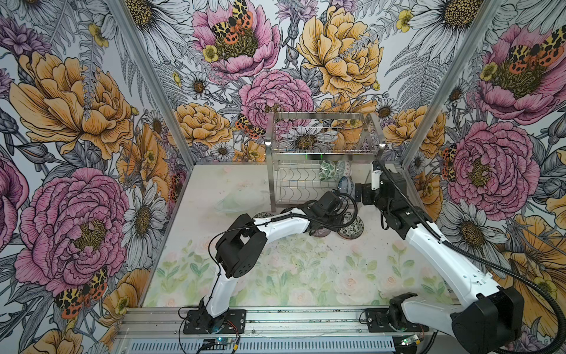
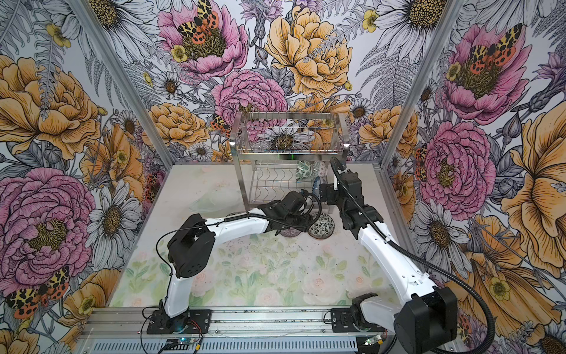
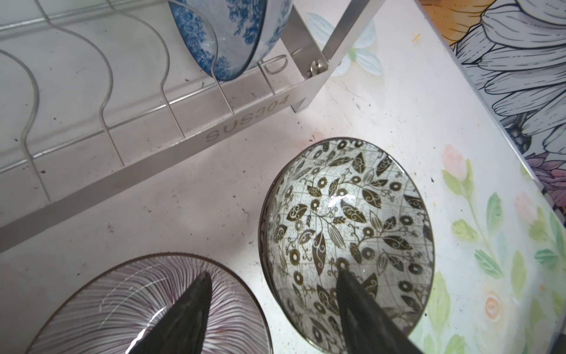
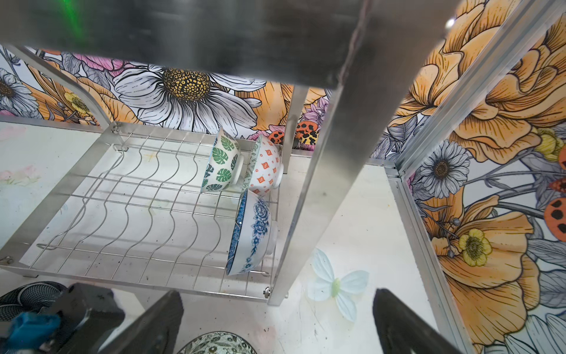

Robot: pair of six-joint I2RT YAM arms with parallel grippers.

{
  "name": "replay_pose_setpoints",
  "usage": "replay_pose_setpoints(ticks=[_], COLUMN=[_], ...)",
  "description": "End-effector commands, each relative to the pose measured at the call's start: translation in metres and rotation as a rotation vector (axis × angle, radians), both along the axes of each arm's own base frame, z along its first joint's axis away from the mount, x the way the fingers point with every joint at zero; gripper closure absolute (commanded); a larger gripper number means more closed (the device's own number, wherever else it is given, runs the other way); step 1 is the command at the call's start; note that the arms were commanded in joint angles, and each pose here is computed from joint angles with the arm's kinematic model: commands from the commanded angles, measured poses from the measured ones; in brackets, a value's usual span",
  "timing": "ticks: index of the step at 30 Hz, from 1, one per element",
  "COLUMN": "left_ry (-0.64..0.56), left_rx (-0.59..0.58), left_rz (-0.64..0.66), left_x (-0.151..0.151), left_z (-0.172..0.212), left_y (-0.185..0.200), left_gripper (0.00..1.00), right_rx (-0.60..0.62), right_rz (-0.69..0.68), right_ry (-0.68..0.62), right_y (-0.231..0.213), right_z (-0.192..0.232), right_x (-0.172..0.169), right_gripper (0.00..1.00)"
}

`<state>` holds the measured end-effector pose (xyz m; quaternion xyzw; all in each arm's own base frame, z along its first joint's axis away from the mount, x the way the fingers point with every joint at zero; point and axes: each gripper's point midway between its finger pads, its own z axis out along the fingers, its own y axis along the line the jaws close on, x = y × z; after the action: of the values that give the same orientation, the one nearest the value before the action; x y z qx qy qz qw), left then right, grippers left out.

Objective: Load the bowls into the dish rack
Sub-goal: 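Lower the left gripper onto the black leaf-pattern bowl rim and close it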

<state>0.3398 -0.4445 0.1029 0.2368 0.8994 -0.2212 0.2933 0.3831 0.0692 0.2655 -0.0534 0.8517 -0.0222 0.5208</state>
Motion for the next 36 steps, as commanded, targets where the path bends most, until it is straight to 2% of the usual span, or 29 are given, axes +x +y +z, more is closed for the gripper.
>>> replay_pose_setpoints(ticks=[1, 11, 21, 28, 31, 36], left_ry=[-0.016, -0.027, -0.027, -0.032, -0.031, -0.023], left_rx=[0.034, 0.065, 0.082, 0.093, 0.094, 0.092], left_rz=[-0.013, -0.009, -0.003, 0.004, 0.007, 0.007], left_x=[-0.004, 0.001, 0.004, 0.007, 0.007, 0.01], left_z=[-0.002, -0.008, -0.013, -0.011, -0.011, -0.007], left_y=[-0.008, -0.012, -0.013, -0.01, -0.009, -0.009], left_gripper=[0.41, 0.63, 0.79, 0.95, 0.99, 1.0], right_rx=[0.041, 0.044, 0.049, 0.053, 0.054, 0.055], right_rz=[0.003, 0.002, 0.0, 0.0, 0.0, -0.008], right_ry=[-0.034, -0.033, -0.036, -0.037, -0.041, -0.052], right_y=[0.002, 0.001, -0.001, -0.001, -0.001, -0.005], right_z=[0.015, 0.015, 0.016, 0.016, 0.018, 0.021], right_x=[0.0, -0.001, -0.001, -0.002, -0.003, -0.005], right_gripper=[0.01, 0.02, 0.02, 0.02, 0.02, 0.02])
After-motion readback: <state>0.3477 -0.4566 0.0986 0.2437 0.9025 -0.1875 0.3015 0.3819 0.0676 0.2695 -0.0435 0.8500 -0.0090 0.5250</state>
